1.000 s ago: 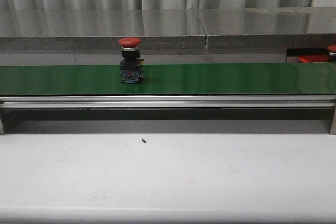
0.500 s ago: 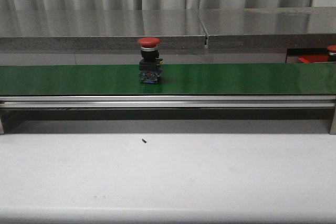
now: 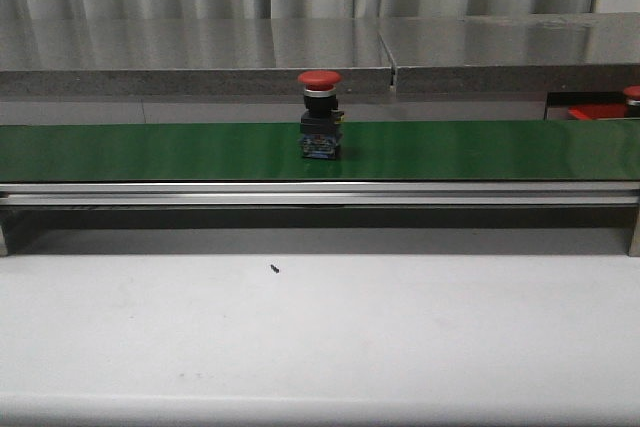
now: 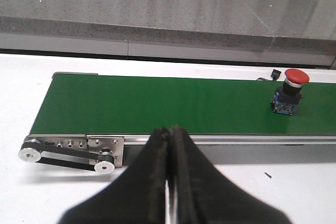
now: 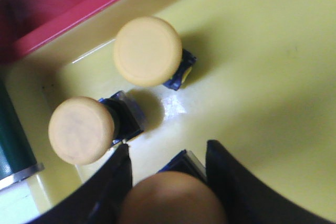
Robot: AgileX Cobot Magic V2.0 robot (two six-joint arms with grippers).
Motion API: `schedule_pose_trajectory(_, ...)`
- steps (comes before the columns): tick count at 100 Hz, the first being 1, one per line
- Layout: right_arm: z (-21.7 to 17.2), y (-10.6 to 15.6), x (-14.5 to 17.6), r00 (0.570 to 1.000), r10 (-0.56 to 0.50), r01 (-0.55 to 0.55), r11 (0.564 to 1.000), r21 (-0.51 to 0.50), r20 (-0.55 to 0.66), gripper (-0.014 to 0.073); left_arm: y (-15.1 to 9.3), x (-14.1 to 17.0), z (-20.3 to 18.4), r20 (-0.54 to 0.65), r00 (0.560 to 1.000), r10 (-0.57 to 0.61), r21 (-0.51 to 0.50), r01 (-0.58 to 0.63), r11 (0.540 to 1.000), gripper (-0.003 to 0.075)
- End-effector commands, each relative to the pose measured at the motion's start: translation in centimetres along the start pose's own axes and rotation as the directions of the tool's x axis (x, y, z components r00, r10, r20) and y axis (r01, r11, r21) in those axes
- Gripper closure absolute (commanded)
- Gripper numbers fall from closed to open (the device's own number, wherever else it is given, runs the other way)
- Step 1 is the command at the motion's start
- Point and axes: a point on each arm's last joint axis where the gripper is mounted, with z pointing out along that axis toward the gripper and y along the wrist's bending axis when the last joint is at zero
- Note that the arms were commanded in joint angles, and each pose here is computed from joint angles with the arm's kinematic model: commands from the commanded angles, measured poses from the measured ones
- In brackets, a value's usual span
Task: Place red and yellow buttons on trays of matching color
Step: 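Place the yellow button in the yellow tray and open the right gripper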
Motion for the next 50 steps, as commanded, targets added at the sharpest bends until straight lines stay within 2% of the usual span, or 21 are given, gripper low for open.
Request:
schedule_pose_trajectory(1,-1.0,-0.1,-1.1,0.996,-0.005,0.003,1.0,0.019,0.086,0.0433,-0.1,-1.3,-0.2,0.077,0.997,-0.018,-0.004,0.019,1.0,0.0739)
schedule_pose_trajectory(50,2.2,-1.2,-0.7,0.999,0.009,-0.01,0.999,0.039,0.031,0.0427,-0.1,-1.3,-0.2,0.077,0.997,-0.018,-0.004,0.019,1.0,0.0739)
